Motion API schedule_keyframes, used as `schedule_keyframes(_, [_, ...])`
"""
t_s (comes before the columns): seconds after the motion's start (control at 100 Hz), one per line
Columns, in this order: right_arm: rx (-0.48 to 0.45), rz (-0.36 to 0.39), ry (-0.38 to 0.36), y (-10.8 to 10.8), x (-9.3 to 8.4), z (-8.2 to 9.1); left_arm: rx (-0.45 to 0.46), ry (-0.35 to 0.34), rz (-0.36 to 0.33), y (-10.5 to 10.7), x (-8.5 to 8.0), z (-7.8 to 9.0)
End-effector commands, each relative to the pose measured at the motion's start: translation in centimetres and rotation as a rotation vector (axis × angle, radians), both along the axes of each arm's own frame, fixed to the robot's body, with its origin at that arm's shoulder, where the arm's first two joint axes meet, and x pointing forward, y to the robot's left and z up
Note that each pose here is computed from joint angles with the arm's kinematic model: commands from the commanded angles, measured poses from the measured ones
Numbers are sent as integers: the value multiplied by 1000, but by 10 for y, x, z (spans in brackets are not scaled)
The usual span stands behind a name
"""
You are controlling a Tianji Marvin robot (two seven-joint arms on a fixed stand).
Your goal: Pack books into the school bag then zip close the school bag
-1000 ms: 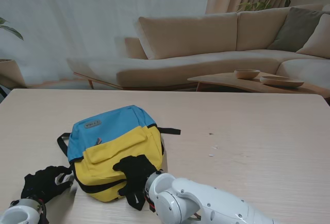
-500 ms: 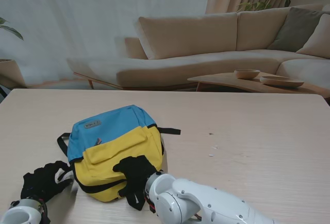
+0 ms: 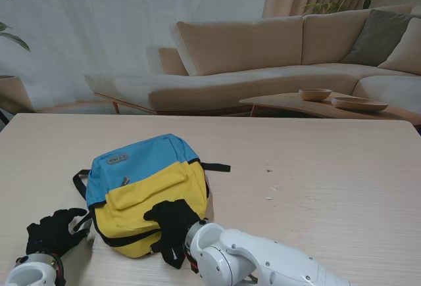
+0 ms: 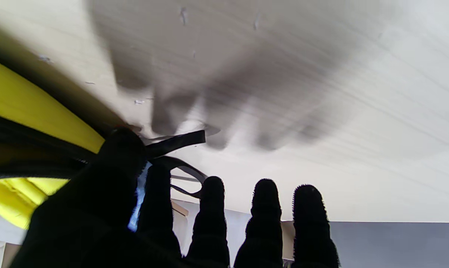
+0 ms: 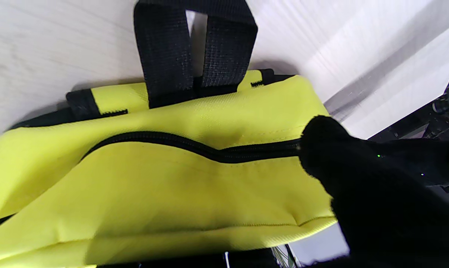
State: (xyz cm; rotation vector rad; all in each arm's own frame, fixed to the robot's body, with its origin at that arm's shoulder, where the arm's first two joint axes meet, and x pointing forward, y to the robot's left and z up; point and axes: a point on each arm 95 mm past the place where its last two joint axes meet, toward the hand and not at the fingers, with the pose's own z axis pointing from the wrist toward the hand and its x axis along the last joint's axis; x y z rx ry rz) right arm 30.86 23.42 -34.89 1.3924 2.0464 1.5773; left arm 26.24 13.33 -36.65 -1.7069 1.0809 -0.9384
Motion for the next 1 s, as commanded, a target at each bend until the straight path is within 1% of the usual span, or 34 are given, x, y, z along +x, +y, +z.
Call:
schedule_keyframes(0.0, [-23,18,55,1,-12,-14,-6,29,7,0,-2,-5])
schedule_keyframes(0.46, [-18,12,64,1,-12,-16,24,80,8,2,5,-14])
schedule_keyframes(0.66, [-13,10,68,2,-13,-16,50,111,3,2,5,-13])
schedule_keyframes(0.76, [-8,9,70,2,-13,-16,56,109,-5,1,3,-9])
schedule_keyframes(0.99, [19,8,62,2,-15,-11,62,71,-23,0,-2,-1])
